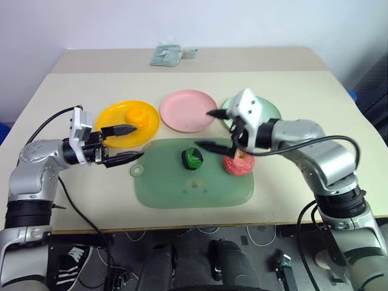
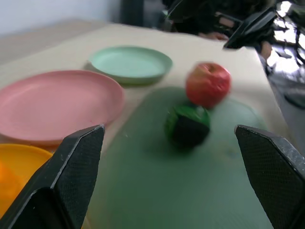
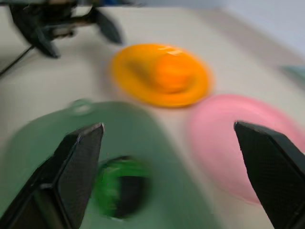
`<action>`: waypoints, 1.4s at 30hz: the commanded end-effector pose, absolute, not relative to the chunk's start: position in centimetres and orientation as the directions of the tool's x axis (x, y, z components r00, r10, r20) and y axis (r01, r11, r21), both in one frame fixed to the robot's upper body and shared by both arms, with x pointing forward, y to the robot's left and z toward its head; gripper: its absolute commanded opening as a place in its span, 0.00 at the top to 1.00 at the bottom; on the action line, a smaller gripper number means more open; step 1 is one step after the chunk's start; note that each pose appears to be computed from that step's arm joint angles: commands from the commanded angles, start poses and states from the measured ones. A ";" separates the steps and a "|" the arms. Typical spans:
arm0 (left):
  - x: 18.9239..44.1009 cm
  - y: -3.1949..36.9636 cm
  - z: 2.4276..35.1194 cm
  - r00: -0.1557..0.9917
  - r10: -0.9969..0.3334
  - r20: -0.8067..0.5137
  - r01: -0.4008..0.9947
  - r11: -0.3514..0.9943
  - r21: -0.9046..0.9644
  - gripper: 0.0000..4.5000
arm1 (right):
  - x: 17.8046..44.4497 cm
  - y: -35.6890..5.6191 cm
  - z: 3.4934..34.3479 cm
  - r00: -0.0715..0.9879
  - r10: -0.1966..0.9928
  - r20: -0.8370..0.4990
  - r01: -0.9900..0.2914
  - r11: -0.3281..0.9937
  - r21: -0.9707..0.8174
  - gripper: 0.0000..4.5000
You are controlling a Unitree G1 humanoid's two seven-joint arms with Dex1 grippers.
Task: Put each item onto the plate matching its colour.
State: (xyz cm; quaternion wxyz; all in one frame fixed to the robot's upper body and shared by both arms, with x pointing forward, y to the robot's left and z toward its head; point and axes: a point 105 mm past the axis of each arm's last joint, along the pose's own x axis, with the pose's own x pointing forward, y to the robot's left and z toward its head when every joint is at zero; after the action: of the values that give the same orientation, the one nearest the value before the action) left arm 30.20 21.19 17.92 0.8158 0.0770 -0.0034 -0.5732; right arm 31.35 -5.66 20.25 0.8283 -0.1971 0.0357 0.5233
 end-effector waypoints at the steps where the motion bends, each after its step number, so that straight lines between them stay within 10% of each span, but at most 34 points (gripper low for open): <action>1: 29.4 21.5 18.8 0.323 -0.942 -0.088 0.932 0.301 0.201 0.00 | 31.3 -5.4 19.8 0.447 0.836 -0.318 -0.885 0.363 -0.291 0.00; 25: 28.1 22.8 18.5 0.402 -0.913 -0.073 0.894 0.374 0.246 0.00 | 33.1 -2.6 14.0 0.401 0.797 -0.451 -0.916 0.338 -0.216 0.00; 31: 28.2 22.9 18.4 0.414 -0.907 -0.077 0.891 0.387 0.236 0.00 | 33.2 -2.7 14.0 0.396 0.807 -0.438 -0.918 0.340 -0.204 0.51; 42: 29.9 23.2 19.2 0.498 -0.867 -0.015 0.843 0.480 0.245 0.00 | 39.6 -7.4 23.6 0.680 0.729 -0.078 -0.731 0.664 -0.156 0.51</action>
State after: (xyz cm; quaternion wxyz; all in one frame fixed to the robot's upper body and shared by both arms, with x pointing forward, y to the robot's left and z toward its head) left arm 29.37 22.67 17.87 0.8481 0.1039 -0.0313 -0.5187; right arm 37.90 -5.20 21.71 0.8855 -0.0934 0.0386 0.4535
